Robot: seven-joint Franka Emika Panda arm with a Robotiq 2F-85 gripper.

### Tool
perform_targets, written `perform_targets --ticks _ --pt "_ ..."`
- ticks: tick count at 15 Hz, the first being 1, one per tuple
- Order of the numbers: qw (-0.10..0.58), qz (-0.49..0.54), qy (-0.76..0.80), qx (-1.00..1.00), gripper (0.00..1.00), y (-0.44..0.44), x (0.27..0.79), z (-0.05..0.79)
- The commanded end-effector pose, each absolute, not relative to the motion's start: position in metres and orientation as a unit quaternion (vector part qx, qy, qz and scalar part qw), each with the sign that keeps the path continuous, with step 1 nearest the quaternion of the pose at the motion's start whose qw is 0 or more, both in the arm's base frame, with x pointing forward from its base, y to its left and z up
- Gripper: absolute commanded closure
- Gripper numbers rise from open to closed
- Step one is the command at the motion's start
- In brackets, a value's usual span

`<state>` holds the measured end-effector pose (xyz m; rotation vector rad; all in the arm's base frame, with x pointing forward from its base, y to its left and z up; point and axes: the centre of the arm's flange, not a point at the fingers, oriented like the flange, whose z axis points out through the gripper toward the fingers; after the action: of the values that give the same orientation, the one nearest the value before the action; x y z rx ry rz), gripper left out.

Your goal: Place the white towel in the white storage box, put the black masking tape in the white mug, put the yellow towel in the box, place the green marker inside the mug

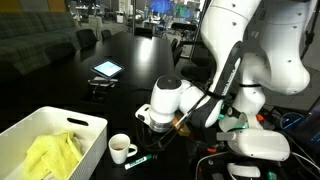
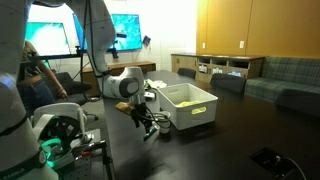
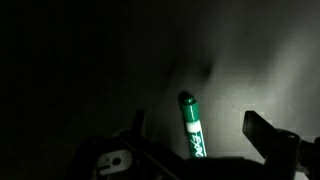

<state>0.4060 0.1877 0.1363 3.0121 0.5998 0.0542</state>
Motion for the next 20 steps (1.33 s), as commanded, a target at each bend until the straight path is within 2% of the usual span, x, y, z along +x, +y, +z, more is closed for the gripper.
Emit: perform_targets --ticks 1,20 --pt "0.013 0.031 0.166 0.986 0.0 0.184 0.396 0.118" --pt "-0.016 0.093 0.245 0.965 0.0 0.159 0.447 0.074"
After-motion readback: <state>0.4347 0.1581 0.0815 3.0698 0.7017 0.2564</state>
